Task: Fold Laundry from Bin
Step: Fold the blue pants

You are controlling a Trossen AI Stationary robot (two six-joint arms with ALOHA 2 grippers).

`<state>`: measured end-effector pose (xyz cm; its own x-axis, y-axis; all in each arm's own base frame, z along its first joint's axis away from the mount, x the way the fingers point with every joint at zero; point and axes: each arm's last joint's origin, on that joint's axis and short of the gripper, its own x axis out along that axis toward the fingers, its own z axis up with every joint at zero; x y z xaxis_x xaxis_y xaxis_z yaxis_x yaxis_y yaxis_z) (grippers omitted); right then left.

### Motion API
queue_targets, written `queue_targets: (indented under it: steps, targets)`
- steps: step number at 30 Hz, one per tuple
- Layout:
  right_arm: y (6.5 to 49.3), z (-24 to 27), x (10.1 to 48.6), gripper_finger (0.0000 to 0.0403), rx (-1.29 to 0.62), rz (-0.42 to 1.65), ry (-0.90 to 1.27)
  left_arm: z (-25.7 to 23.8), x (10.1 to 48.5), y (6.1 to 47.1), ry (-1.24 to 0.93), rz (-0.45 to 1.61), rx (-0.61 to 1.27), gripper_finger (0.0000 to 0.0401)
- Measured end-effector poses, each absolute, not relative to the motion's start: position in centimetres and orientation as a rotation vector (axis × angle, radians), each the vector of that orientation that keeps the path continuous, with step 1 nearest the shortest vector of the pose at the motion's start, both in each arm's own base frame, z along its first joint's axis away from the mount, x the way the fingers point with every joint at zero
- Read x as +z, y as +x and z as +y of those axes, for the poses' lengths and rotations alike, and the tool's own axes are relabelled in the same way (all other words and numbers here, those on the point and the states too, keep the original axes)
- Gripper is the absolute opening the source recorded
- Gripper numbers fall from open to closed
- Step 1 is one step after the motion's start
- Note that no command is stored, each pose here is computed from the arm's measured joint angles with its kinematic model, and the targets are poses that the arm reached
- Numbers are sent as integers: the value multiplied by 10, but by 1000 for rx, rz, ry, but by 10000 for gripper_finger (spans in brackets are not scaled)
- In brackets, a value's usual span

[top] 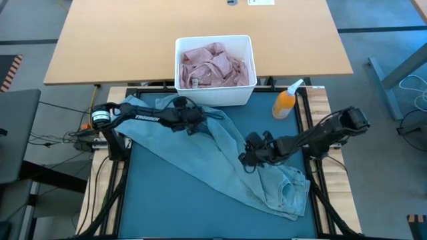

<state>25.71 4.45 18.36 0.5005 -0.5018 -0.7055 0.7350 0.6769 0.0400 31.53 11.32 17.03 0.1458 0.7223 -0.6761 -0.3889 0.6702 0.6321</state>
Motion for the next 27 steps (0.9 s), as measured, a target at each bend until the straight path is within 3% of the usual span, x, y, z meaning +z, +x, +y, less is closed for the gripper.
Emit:
queue_targets:
  steps: [7,15,22,27]
  targets:
    - [263,14,183,166,-772,762,335,102,204,327,471,1254,824,1]
    - [259,-10,153,237,-604,691,461,89,220,319,578,1357,863,0]
    - [250,-13,139,228,-592,685,480,86,241,307,560,1325,883,0]
    - [254,-6,144,167,-531,638,444,83,261,292,548,1298,892,0]
